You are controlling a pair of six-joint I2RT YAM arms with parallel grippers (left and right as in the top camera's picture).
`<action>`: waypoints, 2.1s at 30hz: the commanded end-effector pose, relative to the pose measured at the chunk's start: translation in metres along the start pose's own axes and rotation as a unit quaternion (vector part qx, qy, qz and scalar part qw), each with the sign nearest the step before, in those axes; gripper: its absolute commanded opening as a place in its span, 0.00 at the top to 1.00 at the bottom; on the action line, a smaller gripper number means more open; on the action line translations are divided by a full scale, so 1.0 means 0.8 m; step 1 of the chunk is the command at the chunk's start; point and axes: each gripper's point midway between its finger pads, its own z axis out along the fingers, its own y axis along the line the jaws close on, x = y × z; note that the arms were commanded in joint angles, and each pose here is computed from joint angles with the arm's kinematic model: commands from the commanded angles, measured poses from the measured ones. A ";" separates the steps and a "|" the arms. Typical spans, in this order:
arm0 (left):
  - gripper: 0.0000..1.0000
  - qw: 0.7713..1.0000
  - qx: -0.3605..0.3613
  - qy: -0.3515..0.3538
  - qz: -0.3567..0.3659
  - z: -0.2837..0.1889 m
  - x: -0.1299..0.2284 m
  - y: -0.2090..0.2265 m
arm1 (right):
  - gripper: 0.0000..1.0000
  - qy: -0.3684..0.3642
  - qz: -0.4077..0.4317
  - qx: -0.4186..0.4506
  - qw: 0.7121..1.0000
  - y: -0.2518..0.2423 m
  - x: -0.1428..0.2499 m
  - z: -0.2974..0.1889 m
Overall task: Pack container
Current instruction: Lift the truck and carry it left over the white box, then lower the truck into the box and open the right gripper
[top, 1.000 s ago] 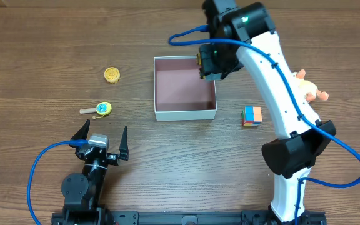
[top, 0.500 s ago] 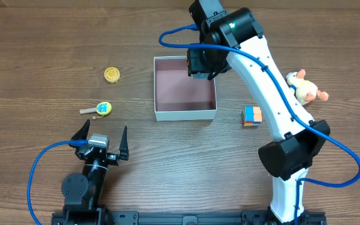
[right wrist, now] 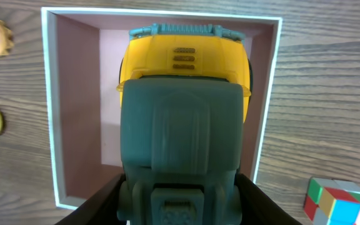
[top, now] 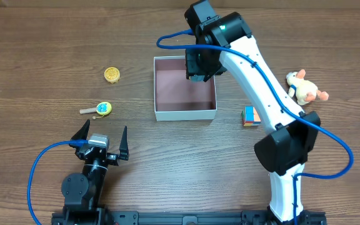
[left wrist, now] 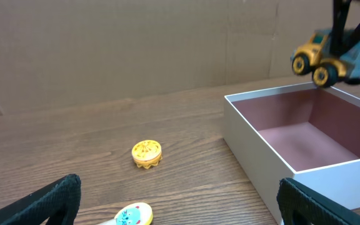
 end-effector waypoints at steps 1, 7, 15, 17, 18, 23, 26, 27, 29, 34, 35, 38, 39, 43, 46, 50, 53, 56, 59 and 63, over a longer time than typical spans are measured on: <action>0.00 1.000 -0.004 -0.001 -0.007 0.000 0.001 0.002 | 0.54 0.007 0.001 0.009 1.000 -0.001 -0.001 0.018; 0.00 1.000 -0.004 -0.001 -0.007 0.000 0.001 0.002 | 0.54 0.023 -0.005 0.027 0.999 -0.008 0.000 0.043; 0.00 1.000 -0.004 -0.001 -0.007 0.000 0.001 0.002 | 0.53 0.019 -0.012 0.026 0.999 -0.008 -0.005 0.049; 0.00 1.000 -0.004 -0.001 -0.007 0.000 0.001 0.002 | 0.53 0.017 -0.011 0.025 0.999 -0.009 -0.006 0.051; 0.00 1.000 -0.004 -0.001 -0.007 0.000 0.001 0.002 | 0.53 0.017 -0.011 0.025 0.999 -0.009 -0.007 0.052; 0.00 1.000 -0.004 -0.001 -0.007 0.000 0.001 0.002 | 0.53 0.022 -0.010 0.027 0.999 -0.012 -0.003 0.065; 0.00 1.000 -0.004 -0.001 -0.007 0.000 0.001 0.002 | 0.53 0.027 -0.007 0.030 0.999 -0.016 -0.001 0.073; 0.00 1.000 -0.004 -0.001 -0.007 0.000 0.001 0.002 | 0.53 0.028 -0.008 0.031 0.999 -0.018 0.000 0.075; 0.00 1.000 -0.004 -0.001 -0.007 0.000 0.001 0.002 | 0.53 0.029 -0.006 0.032 0.999 -0.021 -0.001 0.077; 0.00 1.000 -0.004 -0.001 -0.007 0.000 0.001 0.002 | 0.53 0.029 0.001 0.033 0.999 -0.028 -0.003 0.078; 0.00 1.000 -0.004 -0.001 -0.007 0.000 0.001 0.002 | 0.53 0.029 0.001 0.033 0.999 -0.029 -0.004 0.078; 0.00 1.000 -0.004 -0.001 -0.007 0.000 0.001 0.002 | 0.53 0.030 0.001 0.033 0.999 -0.028 -0.004 0.081; 0.00 1.000 -0.004 -0.001 -0.007 0.000 0.001 0.002 | 0.53 0.032 0.001 0.034 0.999 -0.029 -0.003 0.083; 0.00 1.000 -0.004 -0.001 -0.007 0.000 0.001 0.002 | 0.53 0.045 0.001 0.039 0.998 -0.031 0.001 0.098; 0.00 1.000 -0.004 -0.001 -0.007 0.000 0.001 0.002 | 0.53 0.049 0.001 0.041 0.998 -0.031 0.003 0.103; 0.00 1.000 -0.004 -0.001 -0.007 0.000 0.001 0.002 | 0.53 0.046 0.001 0.040 0.998 -0.031 0.001 0.106; 0.00 1.000 -0.004 -0.001 -0.007 0.000 0.001 0.002 | 0.53 0.044 0.001 0.039 0.998 -0.031 0.000 0.106; 0.00 1.000 -0.004 -0.001 -0.007 0.000 0.001 0.002 | 0.52 0.044 0.001 0.039 0.998 -0.031 0.000 0.106; 0.00 1.000 -0.004 -0.001 -0.007 0.000 0.001 0.002 | 0.47 0.043 0.001 0.038 0.998 -0.030 -0.001 0.106; 0.00 1.000 -0.004 -0.001 -0.007 0.000 0.001 0.002 | 0.47 0.043 0.001 0.038 0.998 -0.030 -0.001 0.106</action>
